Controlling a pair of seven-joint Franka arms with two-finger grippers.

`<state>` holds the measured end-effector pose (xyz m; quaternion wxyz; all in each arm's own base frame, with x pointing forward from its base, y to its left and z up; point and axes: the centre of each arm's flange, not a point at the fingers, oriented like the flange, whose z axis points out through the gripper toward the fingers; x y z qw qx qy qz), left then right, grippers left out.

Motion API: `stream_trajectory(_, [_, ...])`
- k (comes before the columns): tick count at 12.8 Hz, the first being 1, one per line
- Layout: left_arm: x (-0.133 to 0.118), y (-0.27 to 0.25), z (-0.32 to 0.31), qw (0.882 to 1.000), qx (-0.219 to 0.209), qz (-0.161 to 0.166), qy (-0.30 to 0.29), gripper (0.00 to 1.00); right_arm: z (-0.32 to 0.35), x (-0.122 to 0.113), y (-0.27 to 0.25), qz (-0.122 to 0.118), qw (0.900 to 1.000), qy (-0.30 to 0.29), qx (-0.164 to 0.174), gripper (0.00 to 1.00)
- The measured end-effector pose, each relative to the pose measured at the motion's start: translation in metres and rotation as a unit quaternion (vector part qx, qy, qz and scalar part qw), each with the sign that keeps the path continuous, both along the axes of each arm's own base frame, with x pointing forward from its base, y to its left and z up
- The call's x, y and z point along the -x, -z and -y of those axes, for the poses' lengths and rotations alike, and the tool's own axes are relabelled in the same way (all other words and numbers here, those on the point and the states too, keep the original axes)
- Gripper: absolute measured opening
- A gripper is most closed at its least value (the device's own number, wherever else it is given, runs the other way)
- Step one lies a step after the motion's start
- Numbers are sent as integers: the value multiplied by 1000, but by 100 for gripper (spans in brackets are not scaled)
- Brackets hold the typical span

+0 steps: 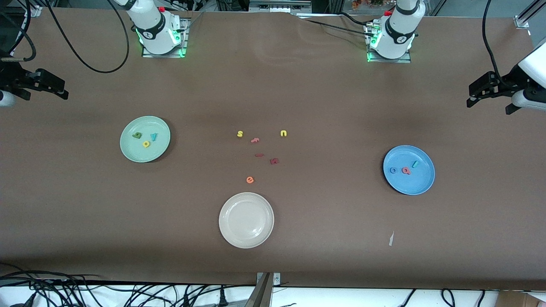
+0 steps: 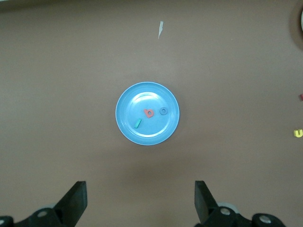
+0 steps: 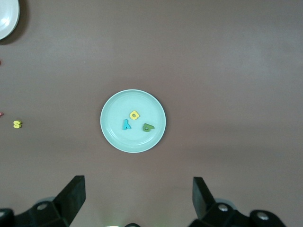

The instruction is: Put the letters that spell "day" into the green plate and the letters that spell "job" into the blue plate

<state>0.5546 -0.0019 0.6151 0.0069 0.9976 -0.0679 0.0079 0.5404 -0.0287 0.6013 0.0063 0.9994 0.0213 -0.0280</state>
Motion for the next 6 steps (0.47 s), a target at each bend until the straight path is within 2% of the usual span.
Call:
stream_trajectory(3, [-17,4,18,1000,0,-14,-27,100,0,0,0,1,1000,0,0,100])
stream_trajectory(6, [-17,0,29,999,0,-20,-39,100,-1,-1,0,2,1000,-2,0,100])
